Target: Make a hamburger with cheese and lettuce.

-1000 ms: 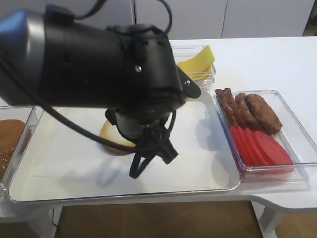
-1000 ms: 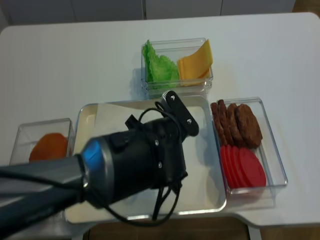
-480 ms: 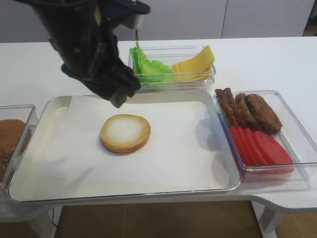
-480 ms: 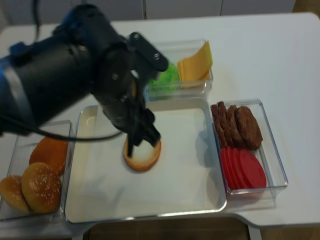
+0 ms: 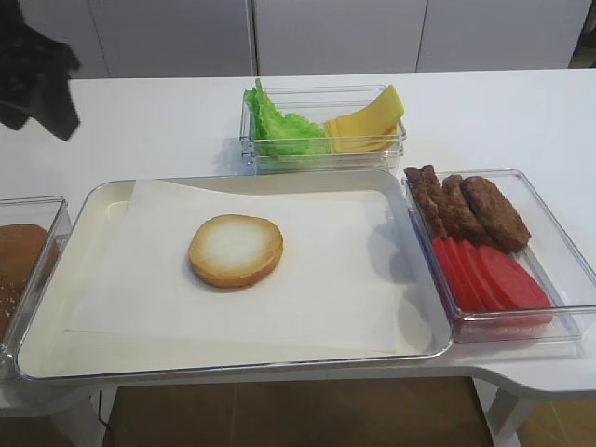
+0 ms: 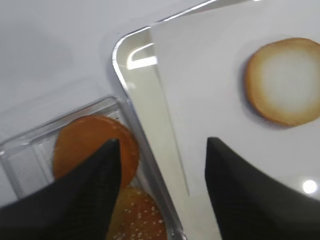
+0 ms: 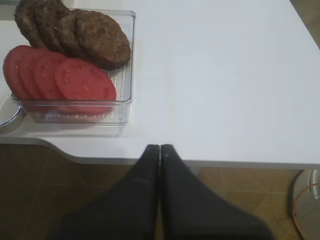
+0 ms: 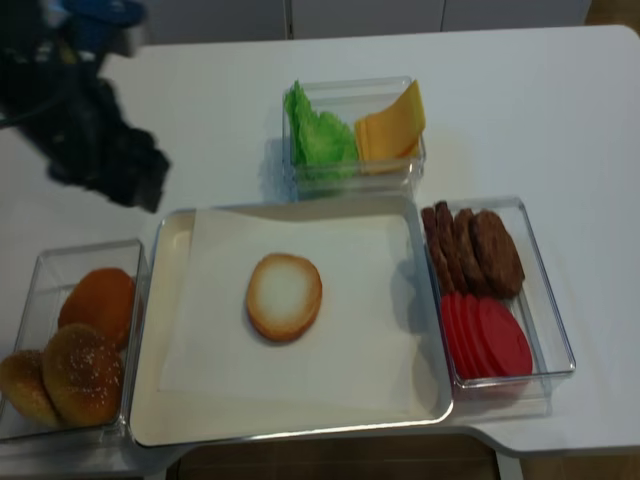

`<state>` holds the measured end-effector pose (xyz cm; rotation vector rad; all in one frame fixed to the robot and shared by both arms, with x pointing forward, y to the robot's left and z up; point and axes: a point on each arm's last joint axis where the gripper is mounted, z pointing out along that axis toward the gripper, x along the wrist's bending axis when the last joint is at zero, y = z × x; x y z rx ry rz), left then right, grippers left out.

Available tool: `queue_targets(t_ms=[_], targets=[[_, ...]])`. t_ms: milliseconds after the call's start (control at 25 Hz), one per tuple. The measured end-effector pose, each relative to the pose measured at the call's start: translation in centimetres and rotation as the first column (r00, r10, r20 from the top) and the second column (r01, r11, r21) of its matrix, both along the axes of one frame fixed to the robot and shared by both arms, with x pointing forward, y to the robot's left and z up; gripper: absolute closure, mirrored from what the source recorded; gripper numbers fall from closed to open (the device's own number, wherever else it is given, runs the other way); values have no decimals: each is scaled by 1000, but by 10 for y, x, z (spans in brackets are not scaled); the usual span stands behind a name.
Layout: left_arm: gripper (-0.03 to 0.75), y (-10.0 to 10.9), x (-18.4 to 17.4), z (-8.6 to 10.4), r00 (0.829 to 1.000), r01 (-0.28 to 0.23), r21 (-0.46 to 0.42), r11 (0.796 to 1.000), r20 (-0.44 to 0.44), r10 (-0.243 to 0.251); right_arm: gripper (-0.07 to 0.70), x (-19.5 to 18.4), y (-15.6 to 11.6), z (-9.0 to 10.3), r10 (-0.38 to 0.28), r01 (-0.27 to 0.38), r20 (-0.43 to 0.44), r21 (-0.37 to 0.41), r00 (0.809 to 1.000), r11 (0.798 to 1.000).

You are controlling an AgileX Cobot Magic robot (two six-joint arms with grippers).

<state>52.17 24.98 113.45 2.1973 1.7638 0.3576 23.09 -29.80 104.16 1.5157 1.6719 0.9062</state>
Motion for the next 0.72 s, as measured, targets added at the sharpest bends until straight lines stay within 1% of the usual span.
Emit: queue_targets(t_ms=[120, 200, 280, 360, 520, 640, 720], targets=[[312, 29, -11, 8, 995, -101, -31, 994, 25, 102, 633, 0, 0, 0, 0, 0, 0, 0, 1000, 1000], [312, 41, -21, 13, 988, -146, -45, 988, 40, 148, 634, 0, 0, 0, 0, 0, 0, 0, 1000, 1000], [312, 47, -34, 14, 984, -171, -58, 984, 48, 174, 635, 0, 0, 0, 0, 0, 0, 0, 1000, 1000], [312, 49, -45, 13, 982, -179, -59, 982, 52, 182, 635, 0, 0, 0, 0, 0, 0, 0, 1000, 1000], [312, 50, -68, 7, 983, -175, -50, 983, 54, 178, 635, 0, 0, 0, 0, 0, 0, 0, 1000, 1000], [312, 52, -88, 5, 980, -186, -28, 982, 72, 187, 635, 0, 0, 0, 0, 0, 0, 0, 1000, 1000], [312, 54, -103, 7, 975, -196, -12, 980, 103, 196, 635, 0, 0, 0, 0, 0, 0, 0, 1000, 1000]])
